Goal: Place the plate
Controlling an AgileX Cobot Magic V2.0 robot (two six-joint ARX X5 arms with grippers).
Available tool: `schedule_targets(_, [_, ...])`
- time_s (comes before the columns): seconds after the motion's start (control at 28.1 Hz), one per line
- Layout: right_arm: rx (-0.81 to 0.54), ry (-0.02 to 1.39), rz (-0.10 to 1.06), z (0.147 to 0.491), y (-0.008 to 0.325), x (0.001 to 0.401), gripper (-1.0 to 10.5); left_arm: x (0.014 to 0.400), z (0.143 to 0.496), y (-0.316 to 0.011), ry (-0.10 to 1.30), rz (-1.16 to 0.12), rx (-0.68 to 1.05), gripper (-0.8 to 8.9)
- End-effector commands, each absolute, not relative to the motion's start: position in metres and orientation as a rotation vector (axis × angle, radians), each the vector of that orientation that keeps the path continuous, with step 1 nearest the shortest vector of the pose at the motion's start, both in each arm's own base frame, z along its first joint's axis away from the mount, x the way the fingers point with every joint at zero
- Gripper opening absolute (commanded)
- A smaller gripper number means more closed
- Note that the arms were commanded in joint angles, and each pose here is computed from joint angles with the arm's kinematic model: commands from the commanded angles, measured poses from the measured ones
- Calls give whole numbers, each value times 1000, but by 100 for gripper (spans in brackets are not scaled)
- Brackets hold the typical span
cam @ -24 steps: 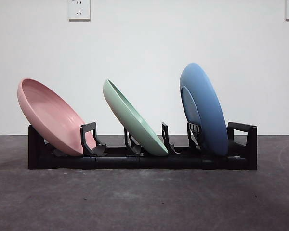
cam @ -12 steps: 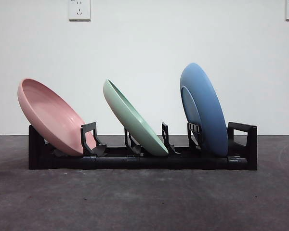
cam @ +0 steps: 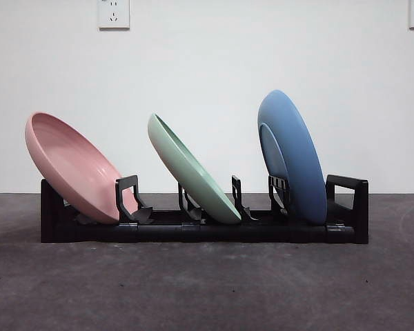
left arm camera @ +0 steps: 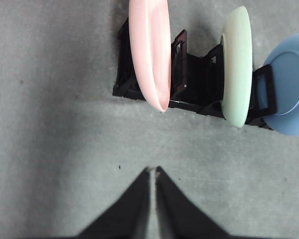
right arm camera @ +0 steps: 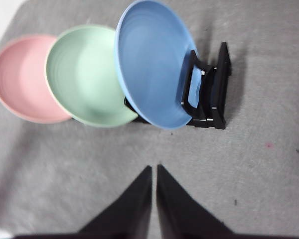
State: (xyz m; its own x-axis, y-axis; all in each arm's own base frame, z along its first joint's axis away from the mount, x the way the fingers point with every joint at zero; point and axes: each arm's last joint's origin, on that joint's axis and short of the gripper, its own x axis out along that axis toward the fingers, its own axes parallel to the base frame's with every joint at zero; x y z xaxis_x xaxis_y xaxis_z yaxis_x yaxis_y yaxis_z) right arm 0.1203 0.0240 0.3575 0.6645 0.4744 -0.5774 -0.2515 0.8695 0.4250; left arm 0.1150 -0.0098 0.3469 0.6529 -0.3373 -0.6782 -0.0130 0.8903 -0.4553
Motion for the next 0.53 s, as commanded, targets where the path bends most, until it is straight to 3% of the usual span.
schedule_targets(0.04, [264, 732, 454, 360, 26, 126, 227, 115, 356, -10, 804, -225, -417, 302])
schedule_targets(0.07, [263, 742, 459, 359, 27, 128, 266, 115, 356, -10, 803, -226, -417, 381])
schedule_targets(0.25, [256, 772, 491, 357, 35, 141, 264, 115, 356, -10, 803, -225, -417, 375])
schedule_targets(0.53, [266, 901, 596, 358, 77, 247, 264, 115, 356, -10, 803, -226, -416, 375])
